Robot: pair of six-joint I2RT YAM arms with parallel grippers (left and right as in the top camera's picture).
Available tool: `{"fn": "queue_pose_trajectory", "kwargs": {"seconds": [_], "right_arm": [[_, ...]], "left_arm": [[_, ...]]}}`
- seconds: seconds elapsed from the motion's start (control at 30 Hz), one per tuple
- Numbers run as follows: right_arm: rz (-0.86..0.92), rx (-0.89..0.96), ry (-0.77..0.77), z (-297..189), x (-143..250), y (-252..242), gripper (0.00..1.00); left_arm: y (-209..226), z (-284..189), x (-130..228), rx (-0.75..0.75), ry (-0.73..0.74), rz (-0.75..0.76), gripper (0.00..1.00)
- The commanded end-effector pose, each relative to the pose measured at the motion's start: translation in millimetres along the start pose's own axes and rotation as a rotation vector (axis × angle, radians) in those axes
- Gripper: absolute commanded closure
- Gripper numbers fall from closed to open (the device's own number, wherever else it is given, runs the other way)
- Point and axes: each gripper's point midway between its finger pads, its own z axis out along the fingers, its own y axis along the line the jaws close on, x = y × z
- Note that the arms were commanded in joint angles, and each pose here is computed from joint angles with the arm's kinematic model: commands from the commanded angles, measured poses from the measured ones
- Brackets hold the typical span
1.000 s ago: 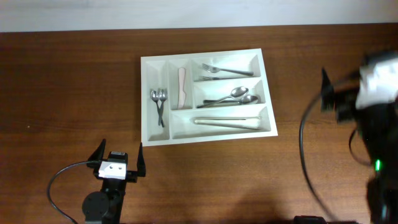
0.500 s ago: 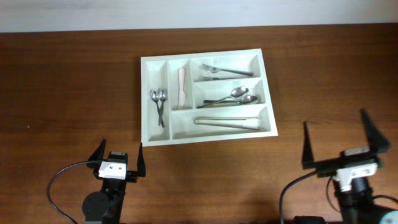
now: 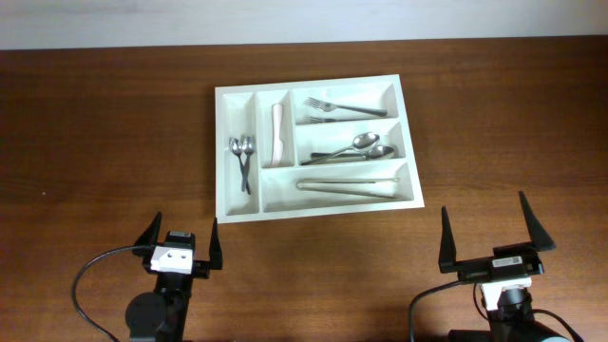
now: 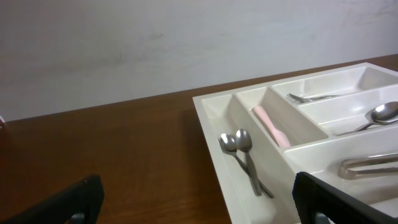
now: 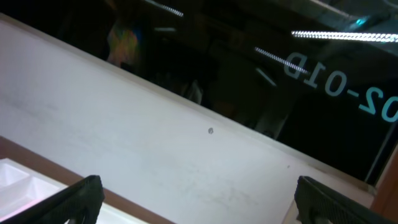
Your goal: Pack container
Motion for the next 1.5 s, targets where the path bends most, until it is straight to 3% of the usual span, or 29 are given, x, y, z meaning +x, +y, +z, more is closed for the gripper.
{"fn": "queue_pose_trajectory", "kwargs": {"seconds": [0.0, 0.3, 0.87, 1.1, 1.47], "right_arm": [[0.011, -0.015, -0.002, 0, 6, 5, 0.01], [0.017, -0.018, 0.019, 0, 18, 9, 0.01], [0.079, -0.098, 0.227, -8, 127, 54, 0.01], [0.235, 0.073, 0.348, -15, 153, 33, 0.01], [0.248, 0.075, 0.493, -29, 184, 40, 0.01]], "left_arm": [[1, 0, 2, -0.002, 0.001, 0.012, 0.01], [1, 0, 2, -0.002, 0.001, 0.012, 0.01], [1, 0, 2, -0.002, 0.001, 0.012, 0.01], [1, 0, 2, -0.002, 0.001, 0.012, 0.01], [1, 0, 2, -0.002, 0.001, 0.012, 0.01]]}}
